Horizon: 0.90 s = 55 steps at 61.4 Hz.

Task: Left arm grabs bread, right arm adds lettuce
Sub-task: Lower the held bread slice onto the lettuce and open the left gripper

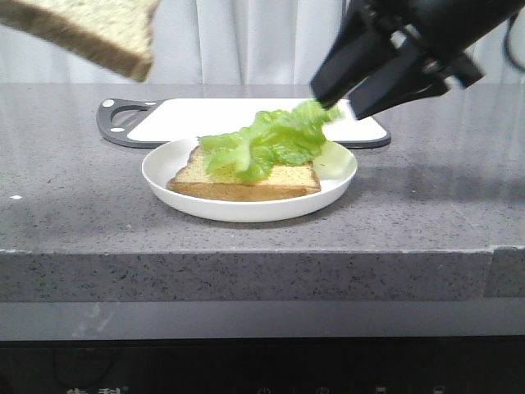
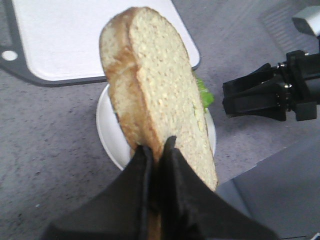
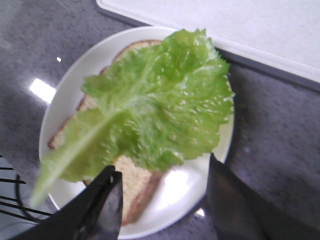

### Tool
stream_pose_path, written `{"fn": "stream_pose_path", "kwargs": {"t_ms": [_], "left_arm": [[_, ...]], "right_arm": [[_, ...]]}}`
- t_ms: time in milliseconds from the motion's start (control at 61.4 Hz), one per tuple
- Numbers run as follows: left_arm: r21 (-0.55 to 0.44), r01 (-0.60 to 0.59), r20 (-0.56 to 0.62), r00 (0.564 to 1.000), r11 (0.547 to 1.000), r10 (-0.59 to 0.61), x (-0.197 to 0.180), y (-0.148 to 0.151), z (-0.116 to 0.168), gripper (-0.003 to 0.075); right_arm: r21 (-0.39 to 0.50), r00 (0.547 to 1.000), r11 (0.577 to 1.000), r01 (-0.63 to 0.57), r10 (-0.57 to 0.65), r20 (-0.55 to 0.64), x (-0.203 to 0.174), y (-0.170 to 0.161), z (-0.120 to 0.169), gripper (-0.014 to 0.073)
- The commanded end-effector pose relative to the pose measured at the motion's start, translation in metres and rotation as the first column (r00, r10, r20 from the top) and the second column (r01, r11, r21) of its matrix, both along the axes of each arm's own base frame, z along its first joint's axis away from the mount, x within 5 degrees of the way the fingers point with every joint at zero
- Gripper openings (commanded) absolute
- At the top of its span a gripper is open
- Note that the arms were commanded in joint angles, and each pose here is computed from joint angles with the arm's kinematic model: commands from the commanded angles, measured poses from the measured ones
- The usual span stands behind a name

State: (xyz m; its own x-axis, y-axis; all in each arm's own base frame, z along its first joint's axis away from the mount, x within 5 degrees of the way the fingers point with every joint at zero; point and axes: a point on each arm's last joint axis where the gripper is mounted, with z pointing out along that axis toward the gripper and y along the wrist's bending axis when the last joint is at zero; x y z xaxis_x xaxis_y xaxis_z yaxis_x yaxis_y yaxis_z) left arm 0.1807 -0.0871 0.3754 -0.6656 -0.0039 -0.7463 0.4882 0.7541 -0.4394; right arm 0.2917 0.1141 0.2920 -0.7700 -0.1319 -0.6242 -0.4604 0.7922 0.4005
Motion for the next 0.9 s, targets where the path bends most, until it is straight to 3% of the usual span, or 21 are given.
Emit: {"fn": "stream_pose_path", "kwargs": {"t_ms": [0,163,342,488,879], "left_arm": [[-0.128,0.018,0.058,0.998,0.992,-0.01,0.007,-0.007,0.015,-0.002],[-0.235,0.111,0.033,0.994,0.966,-0.106,0.026,-0.021,0.007,-0.002],[-0.343,0.181,-0.025,0.979,0.922,-0.201,0.056,-0.036,-0.015,-0.002],[-0.418,0.154,-0.124,0.967,0.895,-0.224,0.083,-0.044,-0.044,-0.002],[-0.455,0.128,-0.302,0.909,0.882,-0.287,0.117,-0.056,-0.105,-0.002]], "right_arm": [[-0.067,0.996,0.997,0.05,-0.044,0.084,-0.015,-0.012,0.036,0.0407],[-0.119,0.983,0.99,0.07,-0.048,0.178,-0.046,-0.025,0.068,0.0407],[-0.1,0.967,0.993,0.07,-0.043,0.251,-0.07,-0.03,0.089,0.0407],[-0.1,0.967,0.993,0.068,-0.04,0.252,-0.072,-0.031,0.09,0.0407],[-0.109,0.973,0.992,0.072,-0.046,0.225,-0.072,-0.031,0.078,0.0407]]}}
